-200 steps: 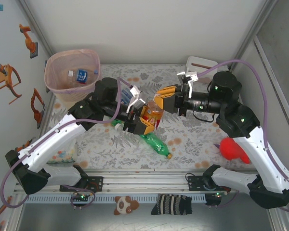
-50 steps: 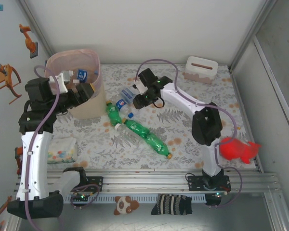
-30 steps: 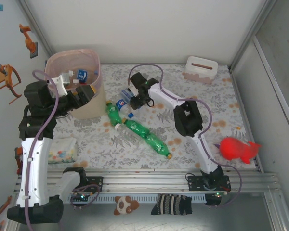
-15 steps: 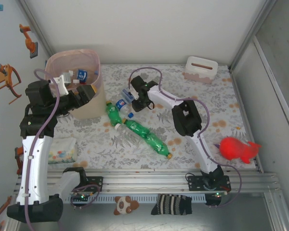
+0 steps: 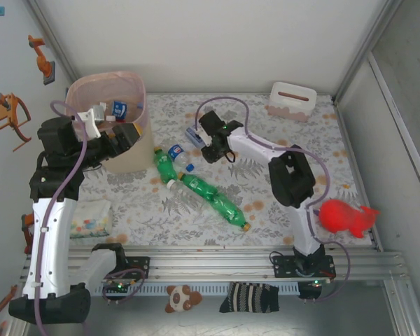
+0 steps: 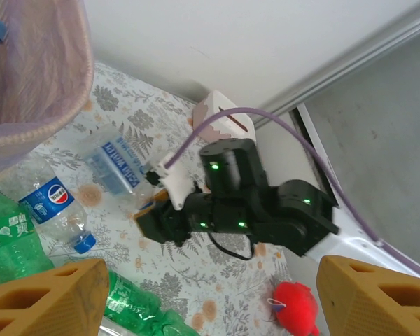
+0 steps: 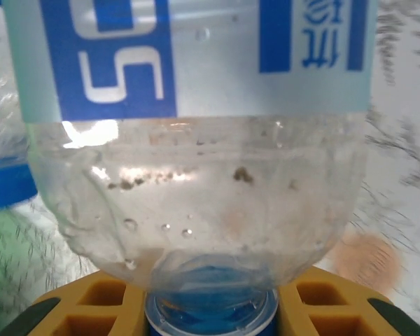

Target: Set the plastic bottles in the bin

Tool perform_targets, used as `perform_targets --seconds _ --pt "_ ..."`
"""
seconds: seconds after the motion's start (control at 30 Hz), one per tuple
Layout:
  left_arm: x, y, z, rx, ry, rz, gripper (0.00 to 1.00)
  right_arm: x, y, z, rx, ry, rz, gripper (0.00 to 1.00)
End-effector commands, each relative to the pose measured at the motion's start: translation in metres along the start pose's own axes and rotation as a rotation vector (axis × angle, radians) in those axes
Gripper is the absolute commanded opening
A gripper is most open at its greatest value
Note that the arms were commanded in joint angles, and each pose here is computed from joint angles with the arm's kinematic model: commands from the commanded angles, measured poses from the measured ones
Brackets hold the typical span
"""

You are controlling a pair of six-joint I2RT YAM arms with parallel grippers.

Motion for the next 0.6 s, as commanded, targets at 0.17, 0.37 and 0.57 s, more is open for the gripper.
perform_targets --seconds 0.17,0.37,0.57 --pt "-0.015 -0.009 0.002 0.021 -0.083 -0.093 0.76 -0.017 0.085 -0.007 -0.197 0.276 -0.099 0.20" --pt "-0.027 -0.022 -0.002 0.074 -0.155 -0.167 0.76 -0.020 0.128 -0.033 -0.249 0.477 -0.119 0.19" --pt "-0.041 -0.037 -0.014 0.187 -0.238 -0.257 0.76 -0.014 0.169 -0.065 -0.284 0.671 -0.116 0.18"
Point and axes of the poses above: each hand's point on the last joint's axis, 136 mm out from that joint toward the fingers, its own y axis back along the fingers, its own x axis along the line the jaws close on, z = x × y, the point moved 4 cm from there along y, back along the fingers, and after that the axes turned 14 degrees about -y, right-handed, at the moved point
